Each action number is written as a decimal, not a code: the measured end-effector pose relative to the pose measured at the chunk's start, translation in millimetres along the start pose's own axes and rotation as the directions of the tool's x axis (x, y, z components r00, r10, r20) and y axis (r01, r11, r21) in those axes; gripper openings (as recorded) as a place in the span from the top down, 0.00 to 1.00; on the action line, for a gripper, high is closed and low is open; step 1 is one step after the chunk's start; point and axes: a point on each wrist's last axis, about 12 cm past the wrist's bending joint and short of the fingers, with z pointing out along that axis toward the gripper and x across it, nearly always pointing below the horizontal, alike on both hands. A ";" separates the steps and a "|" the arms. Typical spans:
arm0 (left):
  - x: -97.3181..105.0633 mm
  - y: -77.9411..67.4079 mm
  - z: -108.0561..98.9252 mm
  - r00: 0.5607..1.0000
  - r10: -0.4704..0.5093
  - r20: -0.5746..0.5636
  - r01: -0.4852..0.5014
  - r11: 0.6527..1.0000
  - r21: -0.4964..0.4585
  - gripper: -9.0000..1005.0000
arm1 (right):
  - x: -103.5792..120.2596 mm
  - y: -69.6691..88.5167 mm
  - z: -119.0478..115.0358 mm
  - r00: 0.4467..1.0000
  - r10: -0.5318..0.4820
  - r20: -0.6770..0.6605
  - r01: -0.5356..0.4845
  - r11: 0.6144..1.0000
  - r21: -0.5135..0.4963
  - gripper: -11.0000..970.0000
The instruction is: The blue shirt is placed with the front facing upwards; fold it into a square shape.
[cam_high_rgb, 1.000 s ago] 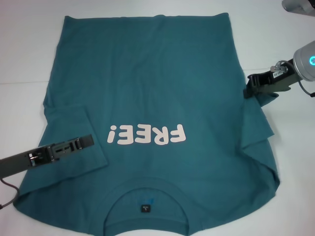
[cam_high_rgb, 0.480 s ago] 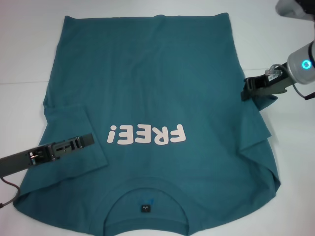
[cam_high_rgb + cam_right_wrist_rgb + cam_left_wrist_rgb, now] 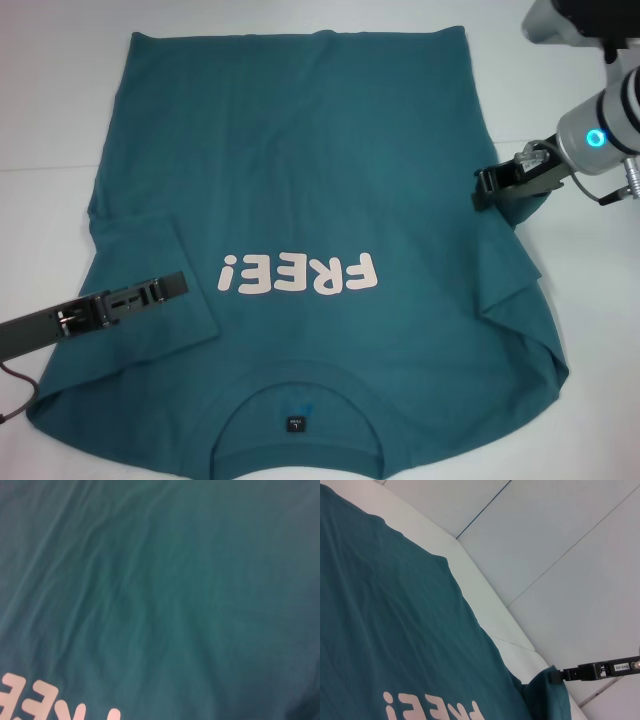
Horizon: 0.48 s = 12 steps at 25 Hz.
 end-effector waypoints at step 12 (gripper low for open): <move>0.4 0.2 -0.2 1.000 -0.001 0.000 0.001 1.000 -0.001 0.28 | 0.3 21.2 9.6 0.983 -0.167 -0.076 0.172 0.982 0.072 0.93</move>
